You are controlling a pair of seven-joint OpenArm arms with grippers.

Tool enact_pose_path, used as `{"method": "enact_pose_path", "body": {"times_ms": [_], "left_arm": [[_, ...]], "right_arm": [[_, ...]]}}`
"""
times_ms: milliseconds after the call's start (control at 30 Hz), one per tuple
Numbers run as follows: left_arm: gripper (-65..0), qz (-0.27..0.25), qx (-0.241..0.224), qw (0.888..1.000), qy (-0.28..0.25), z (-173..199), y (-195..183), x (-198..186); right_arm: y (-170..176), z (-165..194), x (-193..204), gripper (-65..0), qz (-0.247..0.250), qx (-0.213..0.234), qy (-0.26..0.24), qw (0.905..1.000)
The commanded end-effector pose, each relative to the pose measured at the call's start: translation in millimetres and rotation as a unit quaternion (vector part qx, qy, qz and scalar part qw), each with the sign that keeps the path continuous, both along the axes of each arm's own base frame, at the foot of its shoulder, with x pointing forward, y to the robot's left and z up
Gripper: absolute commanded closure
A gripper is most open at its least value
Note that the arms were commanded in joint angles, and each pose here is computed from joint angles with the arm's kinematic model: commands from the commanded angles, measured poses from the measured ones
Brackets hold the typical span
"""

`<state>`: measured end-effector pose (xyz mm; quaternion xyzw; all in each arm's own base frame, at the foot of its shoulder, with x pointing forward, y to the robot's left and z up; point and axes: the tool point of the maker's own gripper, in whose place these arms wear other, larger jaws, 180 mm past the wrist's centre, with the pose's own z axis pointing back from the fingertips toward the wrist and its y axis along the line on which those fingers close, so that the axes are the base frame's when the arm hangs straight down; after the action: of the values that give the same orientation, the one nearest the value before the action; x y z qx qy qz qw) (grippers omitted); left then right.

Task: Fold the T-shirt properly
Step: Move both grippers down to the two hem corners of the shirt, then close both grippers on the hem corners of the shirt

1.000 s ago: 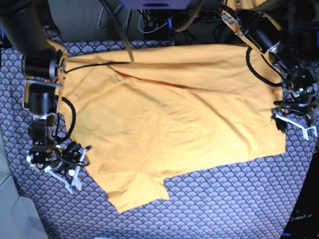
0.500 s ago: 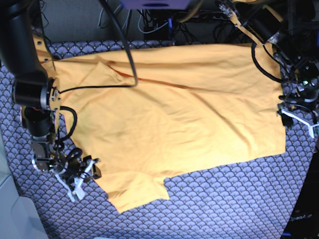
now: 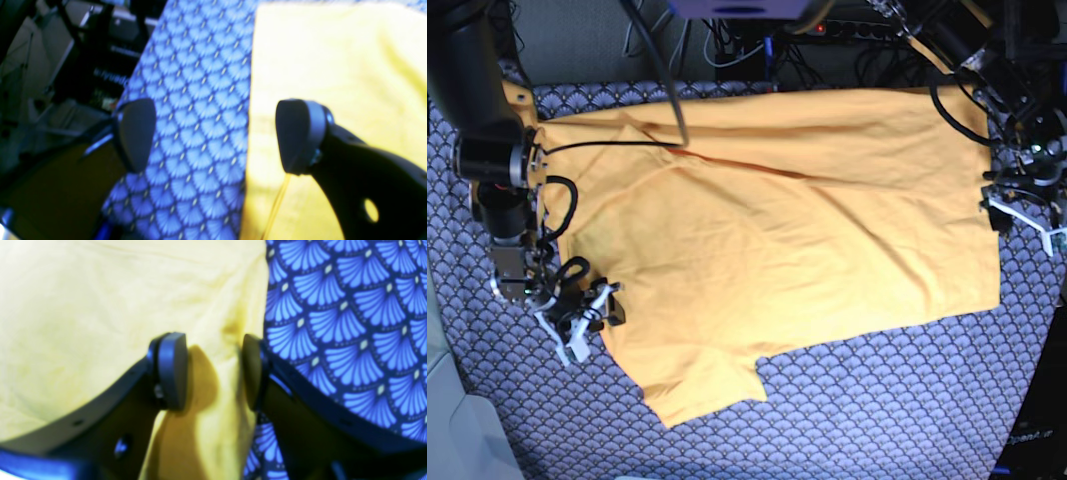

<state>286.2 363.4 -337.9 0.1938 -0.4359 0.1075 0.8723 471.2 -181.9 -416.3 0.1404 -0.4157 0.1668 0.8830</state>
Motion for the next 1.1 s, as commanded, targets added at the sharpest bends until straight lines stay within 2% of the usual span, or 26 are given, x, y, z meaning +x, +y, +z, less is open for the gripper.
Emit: {"method": "enact_pose_path", "body": {"times_ms": [0,200,433,533,633,900,1067], "left_arm": [[-54.3,-0.001,0.015,0.999,-0.030,19.6,4.7,9.4],[-54.3,0.000,0.028,0.999,-0.033,27.3,6.1,4.4],[-54.3,0.001,0.037,0.998,-0.042,37.4,1.8,2.7],[-54.3,0.000,0.034,0.999,-0.035,32.2,0.9,-2.1],[-54.3,0.000,0.033,0.999,-0.033,30.3,0.7,-2.5],[-54.3,0.000,0.033,0.999,-0.034,30.7,0.2,-2.8],[-54.3,0.000,0.033,0.999,-0.033,30.3,0.2,-3.2]], "right_arm": [[-4.5,29.4,22.3,-28.1,-0.006,0.005,-0.040,0.9992],[-6.2,34.6,25.8,-28.1,-0.008,0.007,-0.049,0.9988],[-6.3,45.3,32.4,-28.2,-0.022,0.029,-0.076,0.9965],[-16.7,46.9,36.8,-29.0,-0.050,0.022,-0.084,0.9950],[-16.7,47.1,37.0,-31.4,-0.050,0.023,-0.084,0.9949],[-17.9,45.8,37.0,-31.5,-0.055,0.021,-0.084,0.9947],[-28.7,43.1,42.3,-31.8,-0.093,-0.003,-0.089,0.9916]]}}
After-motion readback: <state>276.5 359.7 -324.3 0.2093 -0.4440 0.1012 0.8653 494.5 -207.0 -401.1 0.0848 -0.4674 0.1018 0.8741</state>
